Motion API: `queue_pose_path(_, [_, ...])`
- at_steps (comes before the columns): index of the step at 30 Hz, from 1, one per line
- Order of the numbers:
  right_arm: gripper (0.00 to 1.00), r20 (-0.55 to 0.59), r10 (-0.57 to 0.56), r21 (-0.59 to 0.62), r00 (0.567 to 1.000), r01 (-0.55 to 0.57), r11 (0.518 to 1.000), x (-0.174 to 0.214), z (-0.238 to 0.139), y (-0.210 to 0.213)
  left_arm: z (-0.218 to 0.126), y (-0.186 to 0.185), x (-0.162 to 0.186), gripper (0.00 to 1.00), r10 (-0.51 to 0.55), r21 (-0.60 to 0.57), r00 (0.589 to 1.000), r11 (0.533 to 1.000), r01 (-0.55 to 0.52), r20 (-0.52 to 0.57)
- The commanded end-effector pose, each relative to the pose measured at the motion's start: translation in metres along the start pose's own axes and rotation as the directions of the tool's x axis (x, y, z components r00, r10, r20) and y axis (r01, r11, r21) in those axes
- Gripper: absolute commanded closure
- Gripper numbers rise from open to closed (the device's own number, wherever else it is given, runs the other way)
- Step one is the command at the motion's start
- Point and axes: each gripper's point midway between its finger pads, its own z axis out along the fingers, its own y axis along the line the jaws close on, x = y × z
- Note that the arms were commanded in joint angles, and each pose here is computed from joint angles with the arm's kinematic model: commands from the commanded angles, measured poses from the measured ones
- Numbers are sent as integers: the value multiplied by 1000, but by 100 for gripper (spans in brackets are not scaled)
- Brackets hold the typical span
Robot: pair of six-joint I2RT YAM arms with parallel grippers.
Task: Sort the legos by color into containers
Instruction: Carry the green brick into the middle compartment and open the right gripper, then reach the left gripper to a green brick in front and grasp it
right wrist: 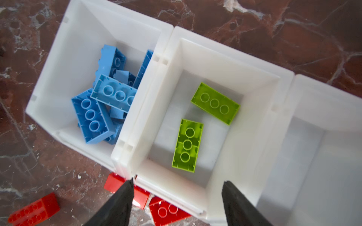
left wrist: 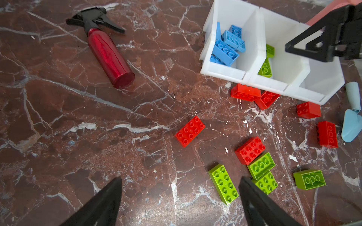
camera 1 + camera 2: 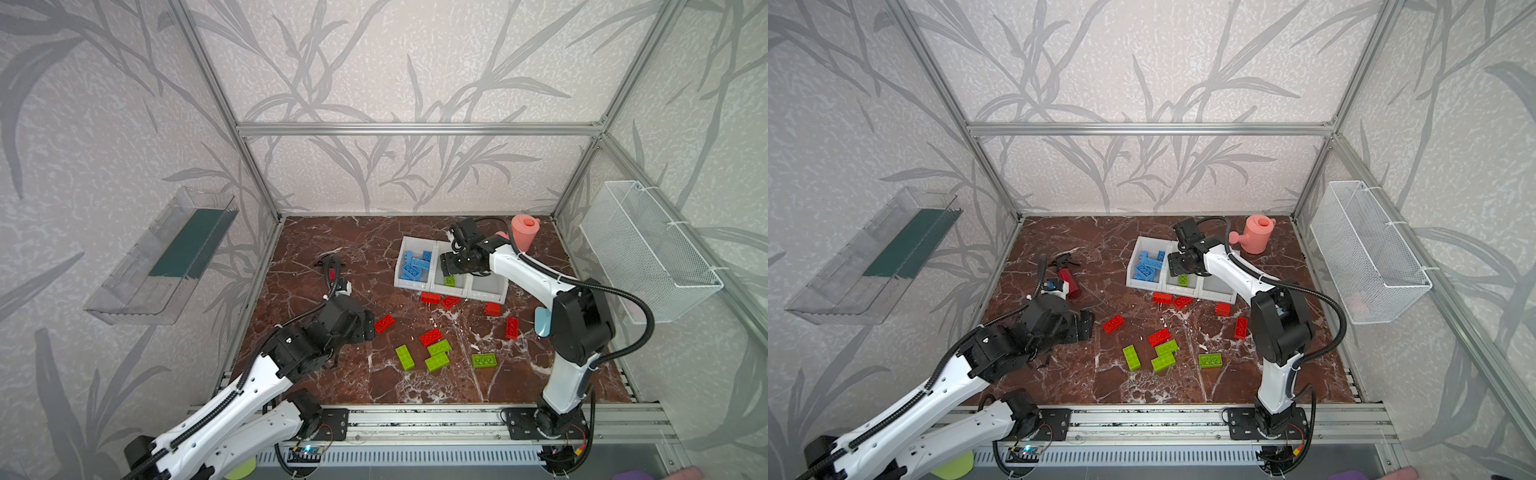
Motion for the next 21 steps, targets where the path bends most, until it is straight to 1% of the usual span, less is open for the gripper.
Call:
queue_pose_path(1, [26, 137, 35, -70, 990, -25, 997, -14, -45, 5, 10, -2, 13, 9, -78, -22, 996, 997, 78, -30])
queue_pose_path(5, [26, 215, 94, -131, 972, -67, 989, 6, -68, 3, 22, -11, 30, 11, -152, -10, 987, 988, 152, -52])
queue_pose_path(8, [26, 237, 113, -121, 965, -86, 989, 27, -82, -8, 28, -19, 42, 12, -183, -3, 981, 983, 183, -60])
queue_pose_path(12, [25, 238, 132, -136, 962, -102, 985, 55, -93, -15, 34, -31, 55, 12, -171, -13, 983, 985, 171, -61])
queue_pose_path(15, [25, 232, 143, -133, 962, -114, 985, 73, -99, -21, 41, -41, 64, 12, -155, -35, 984, 988, 153, -84])
queue_pose_path(21, [25, 234, 153, -126, 960, -126, 984, 98, -102, -30, 58, -63, 81, 12, -122, -80, 984, 990, 113, -127])
